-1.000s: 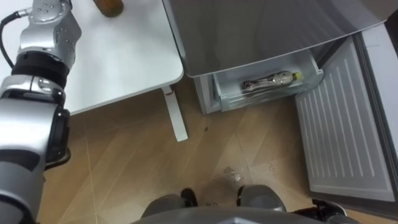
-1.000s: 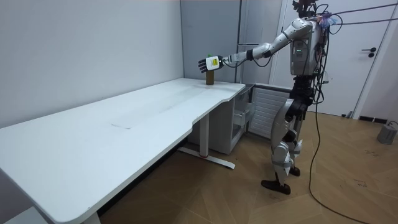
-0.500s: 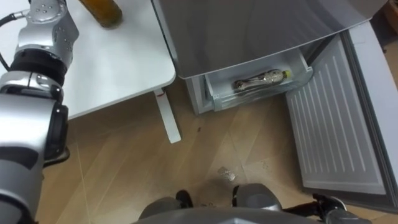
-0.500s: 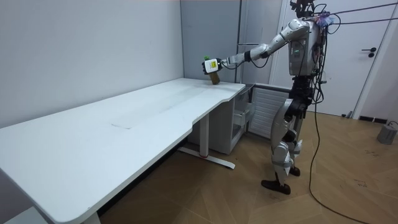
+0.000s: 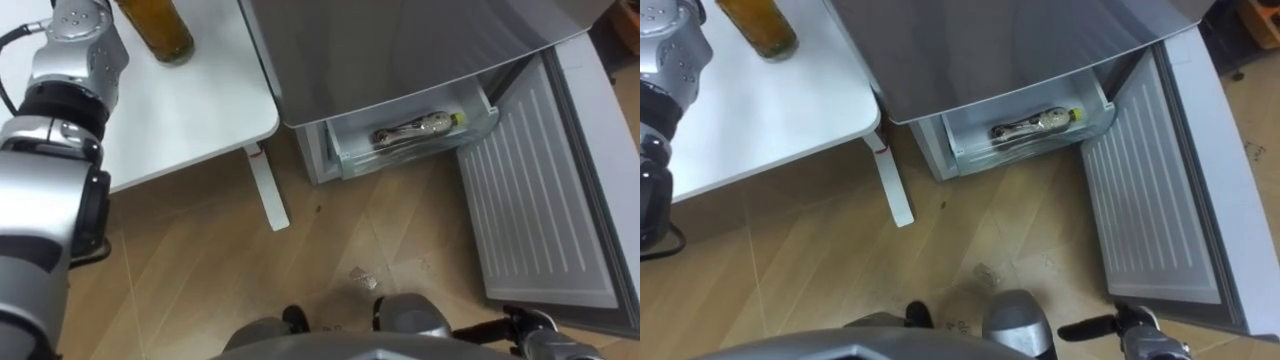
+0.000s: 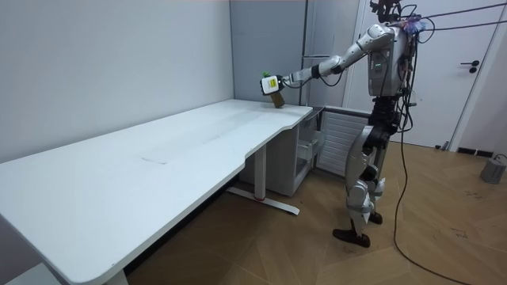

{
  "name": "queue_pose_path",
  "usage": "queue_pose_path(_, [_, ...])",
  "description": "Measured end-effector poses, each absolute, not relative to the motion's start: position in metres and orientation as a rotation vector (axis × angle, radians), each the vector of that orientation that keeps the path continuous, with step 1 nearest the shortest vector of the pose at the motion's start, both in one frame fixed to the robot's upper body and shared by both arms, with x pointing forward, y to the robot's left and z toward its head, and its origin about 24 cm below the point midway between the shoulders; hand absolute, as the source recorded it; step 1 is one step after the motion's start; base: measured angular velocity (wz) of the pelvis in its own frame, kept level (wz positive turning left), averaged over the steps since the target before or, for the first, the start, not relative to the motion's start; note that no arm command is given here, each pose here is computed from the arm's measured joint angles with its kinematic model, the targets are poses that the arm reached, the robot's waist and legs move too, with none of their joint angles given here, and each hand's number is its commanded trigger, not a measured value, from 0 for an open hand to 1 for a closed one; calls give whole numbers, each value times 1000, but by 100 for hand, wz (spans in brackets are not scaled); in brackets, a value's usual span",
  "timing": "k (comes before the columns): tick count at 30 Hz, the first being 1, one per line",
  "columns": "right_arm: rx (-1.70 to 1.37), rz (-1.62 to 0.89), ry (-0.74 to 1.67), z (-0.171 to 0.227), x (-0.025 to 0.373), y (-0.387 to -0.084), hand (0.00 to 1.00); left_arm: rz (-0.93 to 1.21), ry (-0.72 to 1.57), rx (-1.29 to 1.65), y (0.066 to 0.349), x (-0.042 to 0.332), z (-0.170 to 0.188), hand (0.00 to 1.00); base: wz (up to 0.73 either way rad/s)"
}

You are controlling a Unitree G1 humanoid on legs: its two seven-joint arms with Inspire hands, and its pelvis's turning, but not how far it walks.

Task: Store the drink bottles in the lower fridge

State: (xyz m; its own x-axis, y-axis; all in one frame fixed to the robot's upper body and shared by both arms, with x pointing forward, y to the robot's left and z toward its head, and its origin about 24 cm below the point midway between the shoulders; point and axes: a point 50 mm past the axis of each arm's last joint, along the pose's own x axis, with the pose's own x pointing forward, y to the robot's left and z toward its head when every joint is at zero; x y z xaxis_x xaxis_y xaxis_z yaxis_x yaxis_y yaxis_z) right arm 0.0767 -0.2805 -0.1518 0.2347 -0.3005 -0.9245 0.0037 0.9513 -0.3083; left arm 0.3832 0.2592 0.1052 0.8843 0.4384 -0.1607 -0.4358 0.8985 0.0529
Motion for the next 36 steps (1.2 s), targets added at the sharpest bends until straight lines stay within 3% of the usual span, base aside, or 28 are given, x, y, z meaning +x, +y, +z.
queue_pose_path(14, [-236, -204, 1292, -151, 80, -278, 0, 298, -12, -24, 234, 386, 138, 100, 1])
queue_pose_path(30, [-132, -219, 1300, -156, 69, -268, 0, 70, -118, -12, 206, 303, 110, 100, 11])
queue_pose_path(36, [-78, -197, 1256, -157, 77, -256, 0, 13, -131, -53, 199, 289, 112, 100, 11])
